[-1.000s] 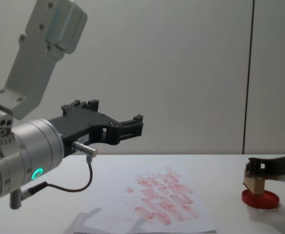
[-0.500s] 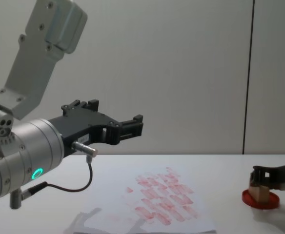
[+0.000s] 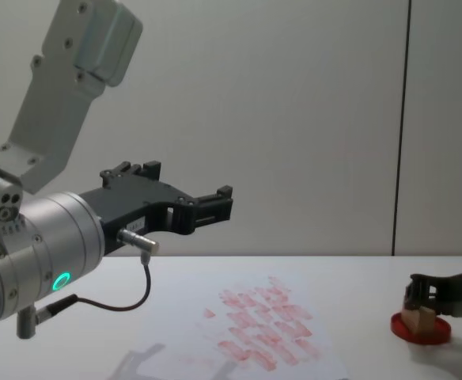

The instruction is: Use the one hand to pick up the stamp and affix it onto the A4 paper.

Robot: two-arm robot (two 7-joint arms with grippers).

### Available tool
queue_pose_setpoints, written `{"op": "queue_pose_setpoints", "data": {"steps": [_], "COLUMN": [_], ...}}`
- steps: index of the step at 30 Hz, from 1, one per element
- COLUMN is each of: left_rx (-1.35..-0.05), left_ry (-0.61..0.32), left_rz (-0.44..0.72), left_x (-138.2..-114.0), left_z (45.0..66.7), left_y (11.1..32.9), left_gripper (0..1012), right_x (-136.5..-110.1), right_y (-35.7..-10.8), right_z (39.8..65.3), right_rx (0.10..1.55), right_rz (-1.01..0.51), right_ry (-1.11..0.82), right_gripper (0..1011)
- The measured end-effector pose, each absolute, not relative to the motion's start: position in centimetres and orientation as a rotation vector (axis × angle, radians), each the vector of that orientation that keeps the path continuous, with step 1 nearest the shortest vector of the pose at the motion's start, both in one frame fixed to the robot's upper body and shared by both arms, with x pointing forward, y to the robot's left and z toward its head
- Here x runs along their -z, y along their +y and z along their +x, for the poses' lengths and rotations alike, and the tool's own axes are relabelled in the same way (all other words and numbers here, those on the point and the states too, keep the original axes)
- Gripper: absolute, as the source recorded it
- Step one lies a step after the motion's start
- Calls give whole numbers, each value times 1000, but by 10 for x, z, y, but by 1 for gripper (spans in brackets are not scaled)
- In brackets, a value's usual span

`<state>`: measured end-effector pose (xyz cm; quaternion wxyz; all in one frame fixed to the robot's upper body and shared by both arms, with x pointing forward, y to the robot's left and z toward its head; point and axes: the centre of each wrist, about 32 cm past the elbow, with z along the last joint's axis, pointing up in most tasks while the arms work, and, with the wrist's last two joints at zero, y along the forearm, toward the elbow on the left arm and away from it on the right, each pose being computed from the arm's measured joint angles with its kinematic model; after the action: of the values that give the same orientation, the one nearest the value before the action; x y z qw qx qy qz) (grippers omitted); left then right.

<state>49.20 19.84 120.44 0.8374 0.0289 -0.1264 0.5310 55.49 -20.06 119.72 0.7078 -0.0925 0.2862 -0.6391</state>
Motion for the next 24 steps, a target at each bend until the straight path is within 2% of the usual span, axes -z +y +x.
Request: {"op": "queue_pose_setpoints", "data": {"steps": [24], "left_rx": [-1124], "left_ry": [-268], "left_rz": [61], "left_x": [-1204], "left_z": [492], "left_y": [198], "left_gripper": [993], "right_x": [-1198], "right_y": [-201], "right_z": [558], "right_rx": [1416], "right_rz": [-236], "right_ry": [651], "right_gripper": [224]}}
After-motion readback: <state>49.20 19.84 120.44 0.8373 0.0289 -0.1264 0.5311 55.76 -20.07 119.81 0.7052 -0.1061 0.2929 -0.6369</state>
